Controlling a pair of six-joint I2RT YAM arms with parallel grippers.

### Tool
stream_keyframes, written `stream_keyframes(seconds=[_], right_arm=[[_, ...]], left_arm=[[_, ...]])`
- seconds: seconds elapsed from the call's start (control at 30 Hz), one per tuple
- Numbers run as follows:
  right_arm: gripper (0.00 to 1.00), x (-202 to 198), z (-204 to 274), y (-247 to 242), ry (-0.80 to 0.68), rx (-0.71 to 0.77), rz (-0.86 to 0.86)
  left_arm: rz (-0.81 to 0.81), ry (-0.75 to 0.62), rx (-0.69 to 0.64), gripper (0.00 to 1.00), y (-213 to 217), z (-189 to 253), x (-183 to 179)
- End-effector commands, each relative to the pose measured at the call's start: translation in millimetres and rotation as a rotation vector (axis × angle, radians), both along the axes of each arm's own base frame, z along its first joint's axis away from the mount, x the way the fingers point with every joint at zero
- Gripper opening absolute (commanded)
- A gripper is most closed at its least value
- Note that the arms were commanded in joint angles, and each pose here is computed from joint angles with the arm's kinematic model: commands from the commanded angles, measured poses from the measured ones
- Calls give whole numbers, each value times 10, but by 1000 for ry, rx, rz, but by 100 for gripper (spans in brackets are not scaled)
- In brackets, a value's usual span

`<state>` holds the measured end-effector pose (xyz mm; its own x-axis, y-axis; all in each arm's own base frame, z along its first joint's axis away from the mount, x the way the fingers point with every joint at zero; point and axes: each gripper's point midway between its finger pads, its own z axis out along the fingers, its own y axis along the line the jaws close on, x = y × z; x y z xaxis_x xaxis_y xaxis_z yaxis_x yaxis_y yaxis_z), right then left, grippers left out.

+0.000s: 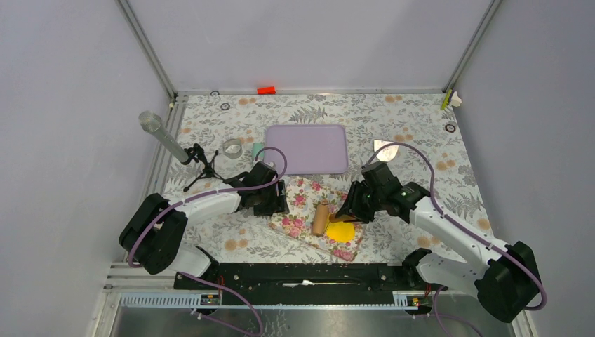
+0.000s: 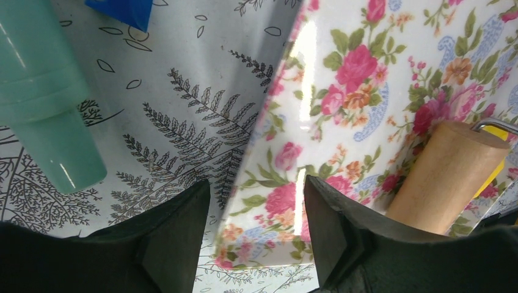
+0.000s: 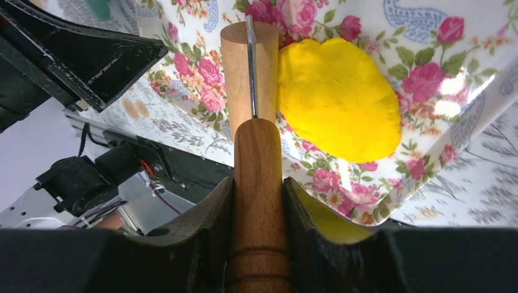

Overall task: Roll out the dumpling wrappers from the dough
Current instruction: Flatten out the dough on the work surface.

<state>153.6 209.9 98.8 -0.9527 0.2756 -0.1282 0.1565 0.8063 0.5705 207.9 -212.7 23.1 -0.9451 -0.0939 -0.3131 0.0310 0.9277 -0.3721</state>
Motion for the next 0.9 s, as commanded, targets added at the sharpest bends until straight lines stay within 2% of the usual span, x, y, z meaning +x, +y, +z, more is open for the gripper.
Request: stream_keyframes(seconds=[0.0, 0.2, 0.63, 0.73, 0.87], right_arm=[[0, -109, 33, -413, 39, -230, -27], [0, -61, 487, -428, -29, -223, -4], [0, -330, -365, -587, 118, -283, -58], [0, -293, -335, -565, 101, -271, -66], [0, -163, -59, -515, 40, -251, -71]], left_arm=[[4, 73, 82, 62, 182, -204, -204], [25, 93, 115, 62, 232, -250, -220], [22, 101, 121, 61, 237, -285, -229], [20, 100, 113, 61, 223, -280, -232], [24, 93, 107, 61, 221, -270, -229]])
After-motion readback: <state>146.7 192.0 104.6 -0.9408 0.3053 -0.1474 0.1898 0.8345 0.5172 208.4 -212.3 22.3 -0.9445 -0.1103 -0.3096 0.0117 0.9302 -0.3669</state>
